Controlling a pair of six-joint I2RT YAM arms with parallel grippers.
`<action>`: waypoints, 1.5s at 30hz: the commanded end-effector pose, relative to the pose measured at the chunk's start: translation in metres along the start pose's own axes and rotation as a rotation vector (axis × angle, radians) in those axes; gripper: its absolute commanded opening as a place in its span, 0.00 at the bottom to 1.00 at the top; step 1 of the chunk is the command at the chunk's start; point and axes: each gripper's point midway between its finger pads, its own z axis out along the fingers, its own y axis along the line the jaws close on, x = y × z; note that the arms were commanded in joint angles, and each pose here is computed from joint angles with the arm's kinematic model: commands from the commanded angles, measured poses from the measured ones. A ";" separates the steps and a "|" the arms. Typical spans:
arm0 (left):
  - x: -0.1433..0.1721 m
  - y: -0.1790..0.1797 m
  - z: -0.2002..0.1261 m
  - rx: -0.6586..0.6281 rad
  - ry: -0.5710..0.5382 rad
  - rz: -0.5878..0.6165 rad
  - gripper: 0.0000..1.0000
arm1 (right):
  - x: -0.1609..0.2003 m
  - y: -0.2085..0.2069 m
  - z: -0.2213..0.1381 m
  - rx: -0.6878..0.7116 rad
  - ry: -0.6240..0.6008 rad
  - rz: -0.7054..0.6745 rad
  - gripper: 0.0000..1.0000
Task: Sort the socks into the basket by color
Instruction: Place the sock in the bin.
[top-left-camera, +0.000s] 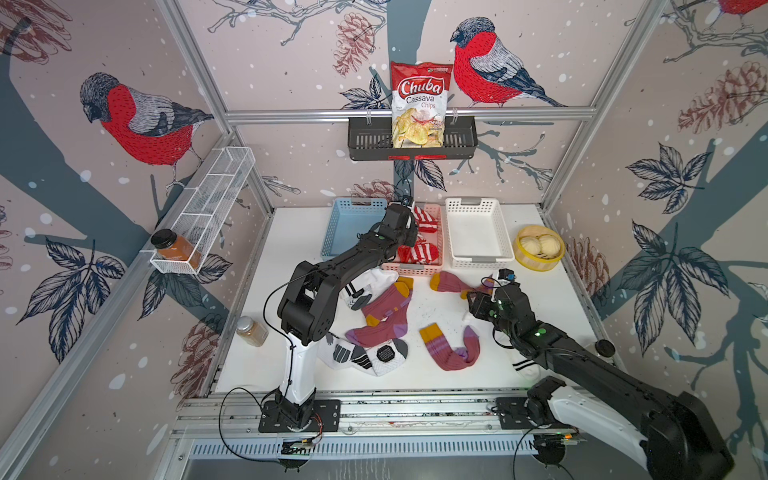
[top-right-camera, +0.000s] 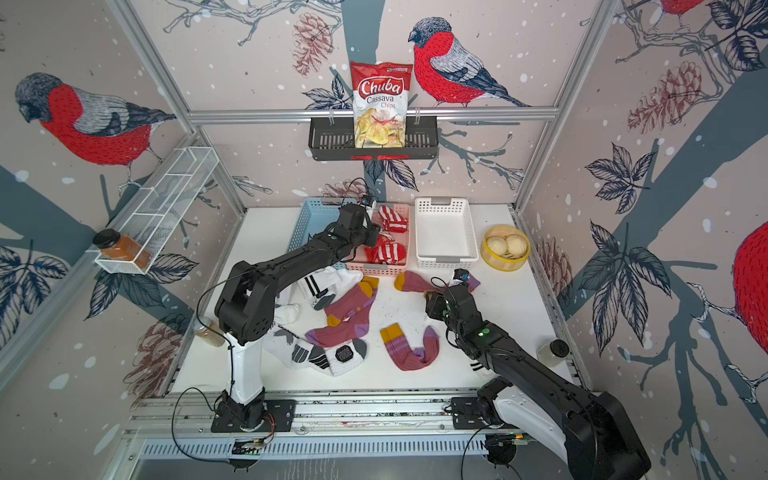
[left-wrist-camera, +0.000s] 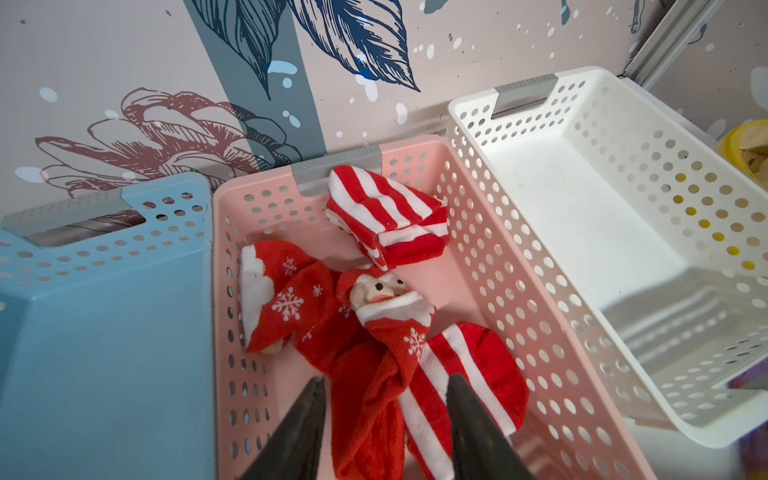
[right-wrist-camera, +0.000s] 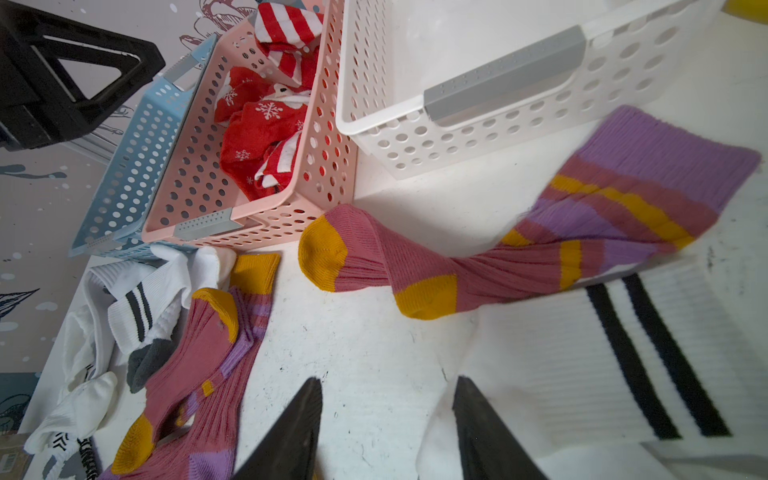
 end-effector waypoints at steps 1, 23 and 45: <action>-0.021 0.000 -0.022 0.013 -0.081 -0.037 0.49 | -0.004 0.000 -0.001 0.009 -0.013 -0.002 0.54; 0.091 -0.003 -0.158 0.081 -0.027 -0.190 0.55 | -0.004 0.015 0.020 0.046 0.050 -0.122 0.62; 0.106 0.012 -0.176 0.022 -0.038 -0.192 0.61 | -0.008 0.002 0.076 0.257 0.134 -0.258 0.65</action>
